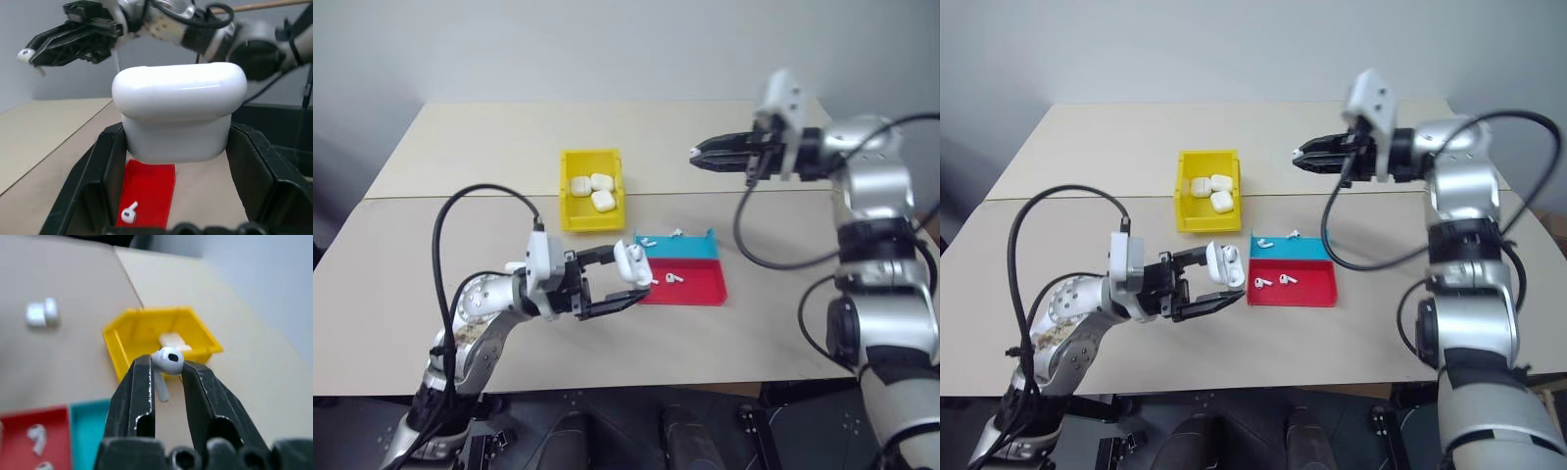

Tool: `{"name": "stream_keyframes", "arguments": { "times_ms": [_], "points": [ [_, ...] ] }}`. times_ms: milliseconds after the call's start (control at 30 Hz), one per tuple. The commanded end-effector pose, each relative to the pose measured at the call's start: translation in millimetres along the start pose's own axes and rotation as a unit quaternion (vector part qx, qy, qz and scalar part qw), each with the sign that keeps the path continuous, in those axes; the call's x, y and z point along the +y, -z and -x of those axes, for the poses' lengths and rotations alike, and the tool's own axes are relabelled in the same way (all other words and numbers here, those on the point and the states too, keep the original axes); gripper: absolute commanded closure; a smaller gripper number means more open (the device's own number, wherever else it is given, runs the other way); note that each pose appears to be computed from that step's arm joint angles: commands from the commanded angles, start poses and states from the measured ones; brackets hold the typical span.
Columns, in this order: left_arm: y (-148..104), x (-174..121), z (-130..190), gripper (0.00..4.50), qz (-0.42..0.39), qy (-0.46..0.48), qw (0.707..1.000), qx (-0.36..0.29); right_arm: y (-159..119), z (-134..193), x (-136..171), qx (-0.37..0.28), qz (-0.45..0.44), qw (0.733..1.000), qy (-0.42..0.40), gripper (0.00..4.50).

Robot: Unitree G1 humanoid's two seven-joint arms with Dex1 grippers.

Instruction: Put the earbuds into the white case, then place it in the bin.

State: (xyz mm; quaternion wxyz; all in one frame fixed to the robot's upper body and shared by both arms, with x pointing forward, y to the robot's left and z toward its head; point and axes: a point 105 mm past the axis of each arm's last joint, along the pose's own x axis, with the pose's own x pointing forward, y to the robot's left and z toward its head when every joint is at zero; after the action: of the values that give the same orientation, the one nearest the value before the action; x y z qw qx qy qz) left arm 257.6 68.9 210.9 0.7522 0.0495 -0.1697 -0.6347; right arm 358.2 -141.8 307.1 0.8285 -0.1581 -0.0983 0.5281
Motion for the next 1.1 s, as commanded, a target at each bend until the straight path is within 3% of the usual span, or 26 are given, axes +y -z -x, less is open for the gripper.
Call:
{"name": "stream_keyframes", "arguments": {
  "times_ms": [33, 167, 333, 600, 1100],
  "points": [
    [-32.2, 3.3, -11.6, 1.74, -0.012, 0.029, 0.999, -0.042, -66.7, 32.1, 37.4, -0.158, -0.043, 0.986, -0.007, 3.84],
    [-44.5, 5.0, -19.6, 1.74, -0.023, 0.057, 0.997, -0.046, -75.0, 44.4, 77.6, -0.234, -0.084, 0.968, -0.026, 3.84],
    [-47.4, 6.1, -23.8, 1.74, -0.022, 0.073, 0.996, -0.04, -75.5, 42.4, 110.7, -0.275, -0.129, 0.952, -0.045, 3.84],
    [-37.7, 2.9, -27.4, 1.74, -0.03, 0.093, 0.995, -0.028, -55.2, 30.0, 135.7, -0.227, -0.185, 0.952, -0.089, 3.84],
    [-39.0, 2.3, -29.1, 1.74, -0.034, 0.085, 0.995, -0.041, -32.6, 9.5, 140.9, -0.18, -0.223, 0.951, -0.115, 3.84]
  ]
}}
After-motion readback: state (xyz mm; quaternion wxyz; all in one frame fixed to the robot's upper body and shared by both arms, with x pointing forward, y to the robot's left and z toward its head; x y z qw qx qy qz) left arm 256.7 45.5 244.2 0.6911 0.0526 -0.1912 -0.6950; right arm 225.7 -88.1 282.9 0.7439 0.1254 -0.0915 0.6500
